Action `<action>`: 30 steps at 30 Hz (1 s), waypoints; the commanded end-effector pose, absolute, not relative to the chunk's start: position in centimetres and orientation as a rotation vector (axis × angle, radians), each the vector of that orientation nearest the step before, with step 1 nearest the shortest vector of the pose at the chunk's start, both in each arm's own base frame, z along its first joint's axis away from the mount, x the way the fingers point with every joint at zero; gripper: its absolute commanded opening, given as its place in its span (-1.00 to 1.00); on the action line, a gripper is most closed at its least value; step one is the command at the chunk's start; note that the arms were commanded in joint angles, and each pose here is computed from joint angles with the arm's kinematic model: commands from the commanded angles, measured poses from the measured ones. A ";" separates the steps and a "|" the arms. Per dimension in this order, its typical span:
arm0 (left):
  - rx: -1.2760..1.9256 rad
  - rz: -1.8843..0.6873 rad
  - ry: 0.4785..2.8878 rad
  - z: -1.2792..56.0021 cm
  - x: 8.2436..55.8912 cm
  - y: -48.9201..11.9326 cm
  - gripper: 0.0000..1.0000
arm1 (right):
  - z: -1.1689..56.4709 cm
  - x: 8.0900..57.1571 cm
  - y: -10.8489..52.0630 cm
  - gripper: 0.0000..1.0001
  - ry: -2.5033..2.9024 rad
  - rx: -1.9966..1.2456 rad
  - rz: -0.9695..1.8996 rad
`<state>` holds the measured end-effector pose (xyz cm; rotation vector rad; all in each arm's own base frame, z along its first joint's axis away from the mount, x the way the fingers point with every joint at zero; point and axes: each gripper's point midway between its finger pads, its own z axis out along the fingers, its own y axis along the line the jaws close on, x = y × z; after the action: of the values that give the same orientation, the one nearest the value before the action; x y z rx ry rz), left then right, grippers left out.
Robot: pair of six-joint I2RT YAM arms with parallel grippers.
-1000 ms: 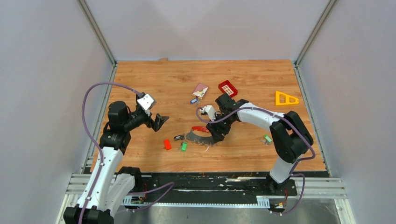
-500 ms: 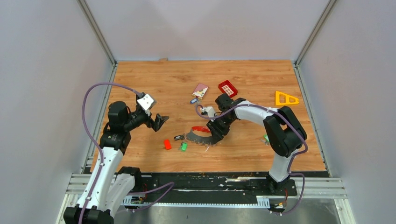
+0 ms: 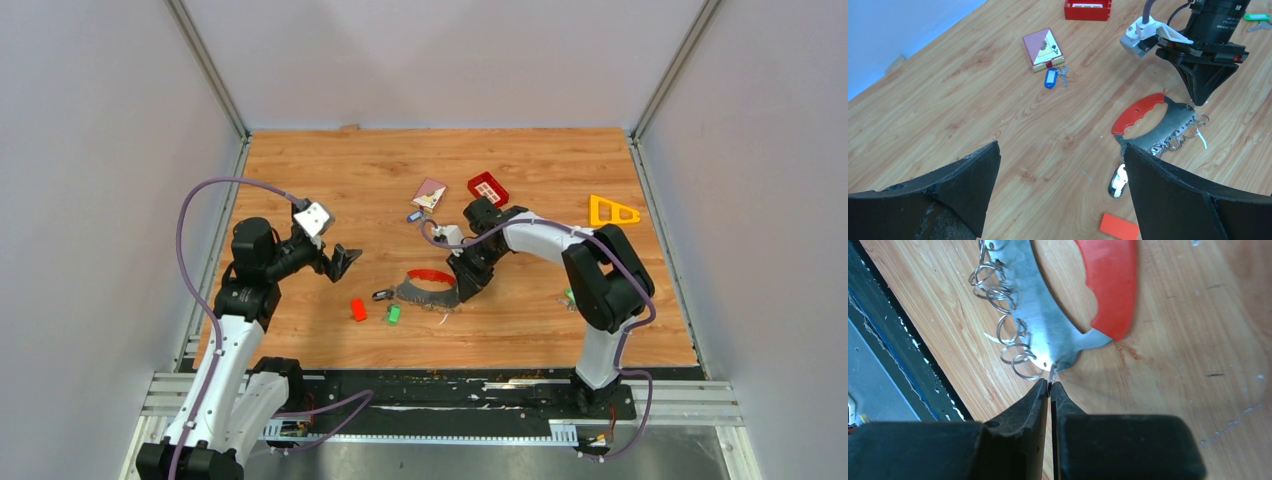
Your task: Put the keys on the keyring
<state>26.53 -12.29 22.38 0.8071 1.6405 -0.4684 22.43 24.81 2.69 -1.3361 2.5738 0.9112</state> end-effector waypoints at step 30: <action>1.405 -1.028 1.231 25.9 22.1 -31.7 0.03 | 23.0 22.4 26.8 -1.00 1.478 -1.521 0.873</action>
<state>22.35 -29.36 22.69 1.4099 1.3508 -0.9720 23.14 25.65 20.17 -1.5058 1.6570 0.8418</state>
